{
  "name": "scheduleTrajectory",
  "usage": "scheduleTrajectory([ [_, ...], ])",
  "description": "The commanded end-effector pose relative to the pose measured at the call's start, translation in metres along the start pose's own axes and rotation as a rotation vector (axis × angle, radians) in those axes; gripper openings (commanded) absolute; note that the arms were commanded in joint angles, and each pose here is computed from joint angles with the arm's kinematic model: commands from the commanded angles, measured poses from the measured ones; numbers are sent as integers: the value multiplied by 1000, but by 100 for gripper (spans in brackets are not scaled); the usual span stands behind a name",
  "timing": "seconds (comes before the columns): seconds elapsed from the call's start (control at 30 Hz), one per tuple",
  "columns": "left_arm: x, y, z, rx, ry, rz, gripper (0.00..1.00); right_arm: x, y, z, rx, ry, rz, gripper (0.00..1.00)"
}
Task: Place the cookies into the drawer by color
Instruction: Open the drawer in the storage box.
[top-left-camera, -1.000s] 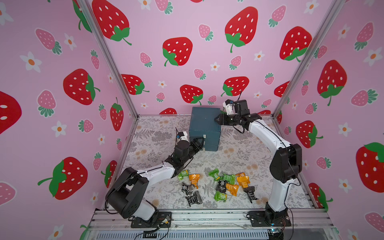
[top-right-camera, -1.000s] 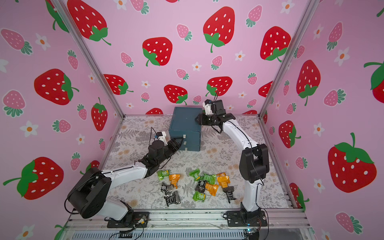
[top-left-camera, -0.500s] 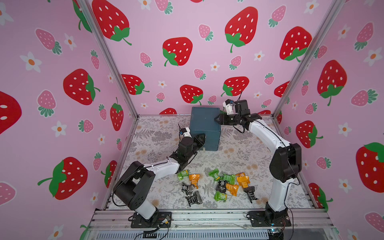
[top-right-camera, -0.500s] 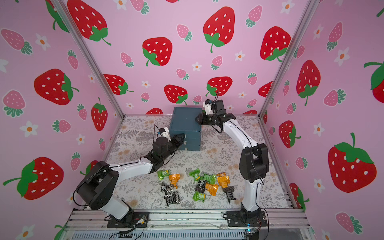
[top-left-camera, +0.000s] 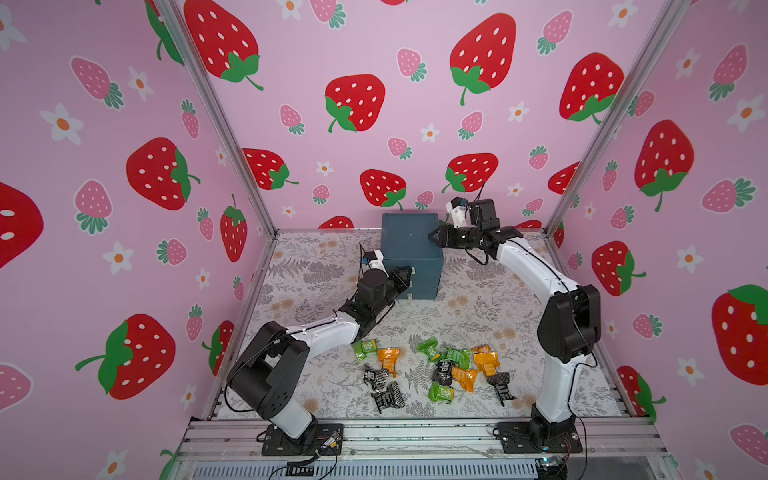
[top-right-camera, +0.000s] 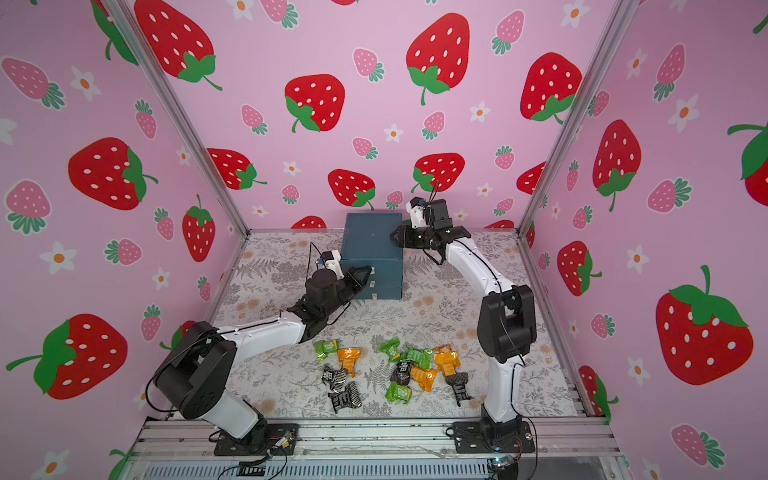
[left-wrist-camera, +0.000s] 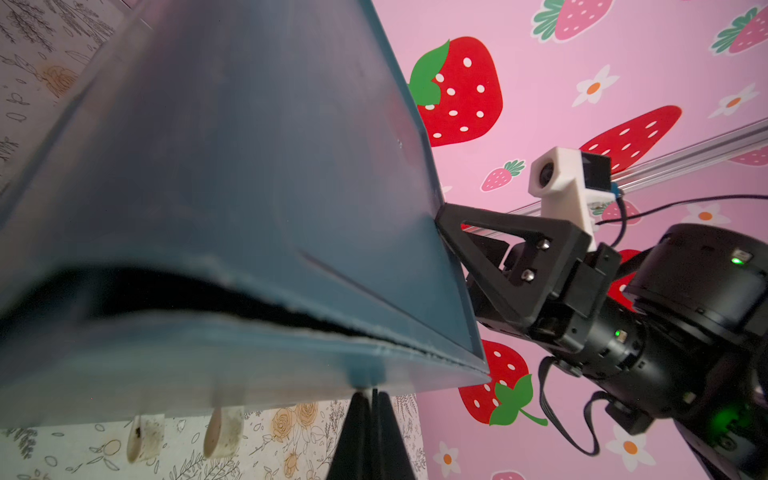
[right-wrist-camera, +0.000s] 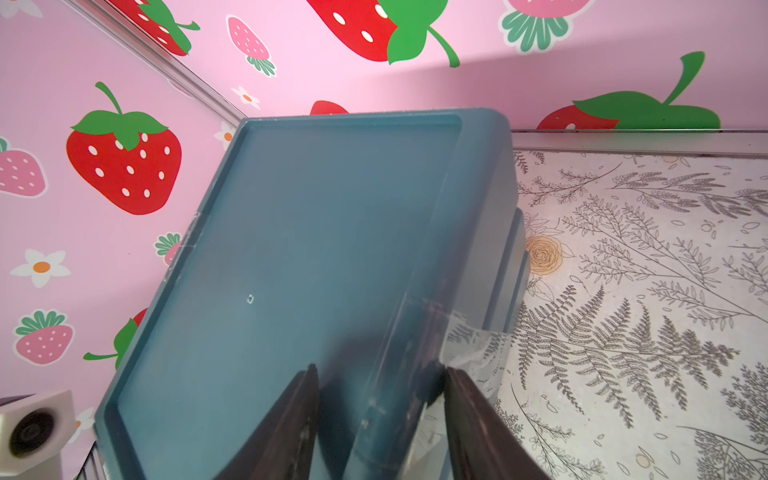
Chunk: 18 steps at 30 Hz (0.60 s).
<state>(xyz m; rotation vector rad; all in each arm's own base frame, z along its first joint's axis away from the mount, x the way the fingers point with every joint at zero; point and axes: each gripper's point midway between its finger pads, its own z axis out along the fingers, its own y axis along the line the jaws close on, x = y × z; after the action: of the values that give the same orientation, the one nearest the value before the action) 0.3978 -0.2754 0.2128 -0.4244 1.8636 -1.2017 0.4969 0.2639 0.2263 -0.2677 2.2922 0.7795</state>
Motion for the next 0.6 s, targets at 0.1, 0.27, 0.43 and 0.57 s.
scheduleTrajectory([
  [0.1, 18, -8, -41, 61, 54, 0, 0, 37, -17, 16, 49, 122, 31, 53],
  [0.27, 45, -13, -64, 79, 129, 3, 0, 35, -14, 13, 45, 118, 34, 53],
  [0.43, 60, -28, -89, 94, 152, 65, 0, 39, -15, 13, 50, 124, 40, 53],
  [0.57, 60, -21, -94, 66, 153, 80, 0, 42, -14, 14, 46, 131, 48, 53],
])
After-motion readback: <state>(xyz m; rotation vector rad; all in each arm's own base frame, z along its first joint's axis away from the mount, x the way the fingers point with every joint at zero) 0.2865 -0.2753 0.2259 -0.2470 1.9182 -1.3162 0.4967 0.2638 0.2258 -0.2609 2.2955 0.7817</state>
